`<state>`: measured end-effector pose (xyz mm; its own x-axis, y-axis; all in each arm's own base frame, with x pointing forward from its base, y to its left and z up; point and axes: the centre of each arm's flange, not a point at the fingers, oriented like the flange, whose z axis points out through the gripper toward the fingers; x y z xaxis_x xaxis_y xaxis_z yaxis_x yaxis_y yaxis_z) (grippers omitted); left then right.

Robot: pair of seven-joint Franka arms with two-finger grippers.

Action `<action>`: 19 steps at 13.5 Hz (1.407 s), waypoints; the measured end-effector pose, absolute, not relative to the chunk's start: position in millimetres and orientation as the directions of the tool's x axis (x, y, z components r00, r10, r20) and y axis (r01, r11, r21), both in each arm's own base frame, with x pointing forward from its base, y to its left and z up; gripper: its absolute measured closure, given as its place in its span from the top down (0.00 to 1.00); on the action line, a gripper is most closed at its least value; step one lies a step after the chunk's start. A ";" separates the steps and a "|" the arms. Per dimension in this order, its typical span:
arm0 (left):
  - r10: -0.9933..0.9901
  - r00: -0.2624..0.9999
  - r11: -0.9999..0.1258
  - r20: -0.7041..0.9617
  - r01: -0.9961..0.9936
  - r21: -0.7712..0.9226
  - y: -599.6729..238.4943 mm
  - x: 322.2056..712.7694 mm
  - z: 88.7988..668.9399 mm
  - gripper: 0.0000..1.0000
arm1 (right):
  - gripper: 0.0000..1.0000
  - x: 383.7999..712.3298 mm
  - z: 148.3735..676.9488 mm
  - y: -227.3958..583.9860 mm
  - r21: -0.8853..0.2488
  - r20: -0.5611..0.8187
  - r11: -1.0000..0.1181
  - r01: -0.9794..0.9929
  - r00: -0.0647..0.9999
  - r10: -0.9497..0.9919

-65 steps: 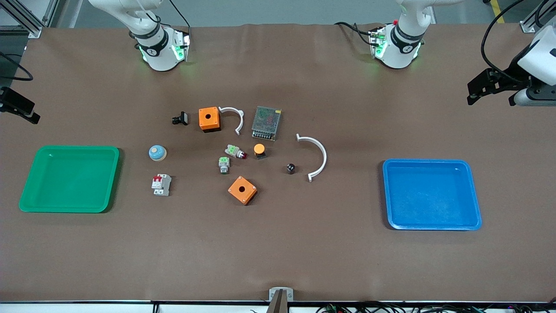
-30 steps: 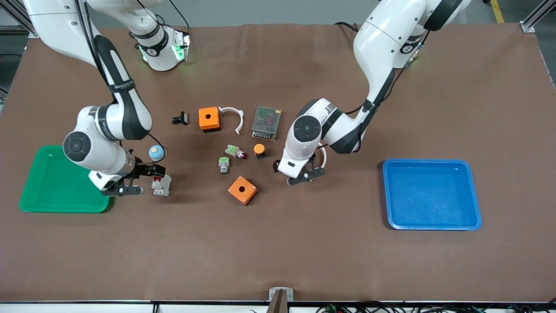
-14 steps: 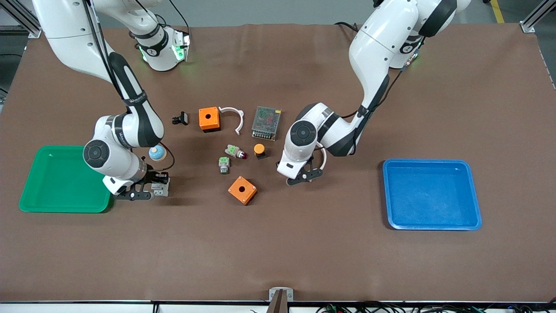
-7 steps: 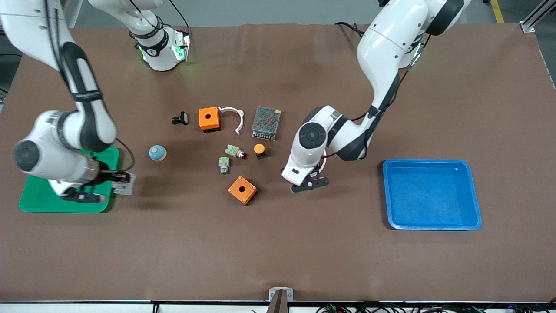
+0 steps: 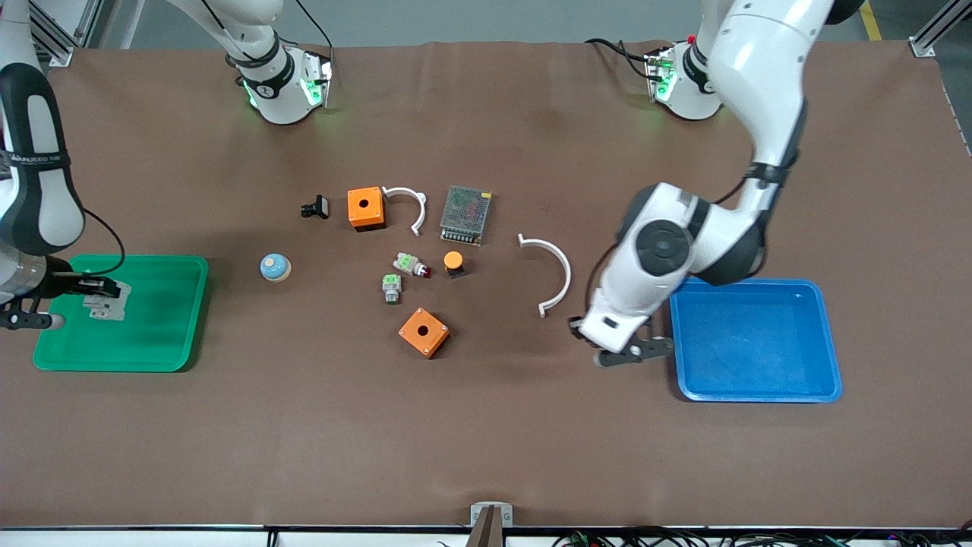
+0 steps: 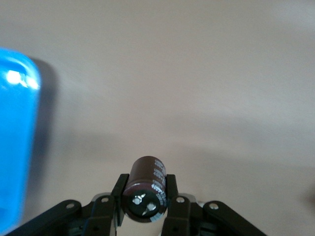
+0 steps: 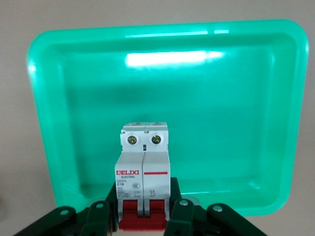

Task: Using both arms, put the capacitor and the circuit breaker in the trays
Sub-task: 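Carry the breaker to the green tray while the left gripper carries the capacitor, then lower and release the breaker in the green tray with the right gripper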

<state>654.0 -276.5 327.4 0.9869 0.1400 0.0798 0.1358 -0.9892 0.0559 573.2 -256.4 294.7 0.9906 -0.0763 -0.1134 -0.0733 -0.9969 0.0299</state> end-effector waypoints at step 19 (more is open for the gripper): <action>-0.345 0.936 -0.938 -0.062 -0.343 0.047 70.3 672.3 228.4 0.35 | 0.86 582.6 266.4 -282.0 0.035 -0.089 -0.999 -0.018 0.996 -0.021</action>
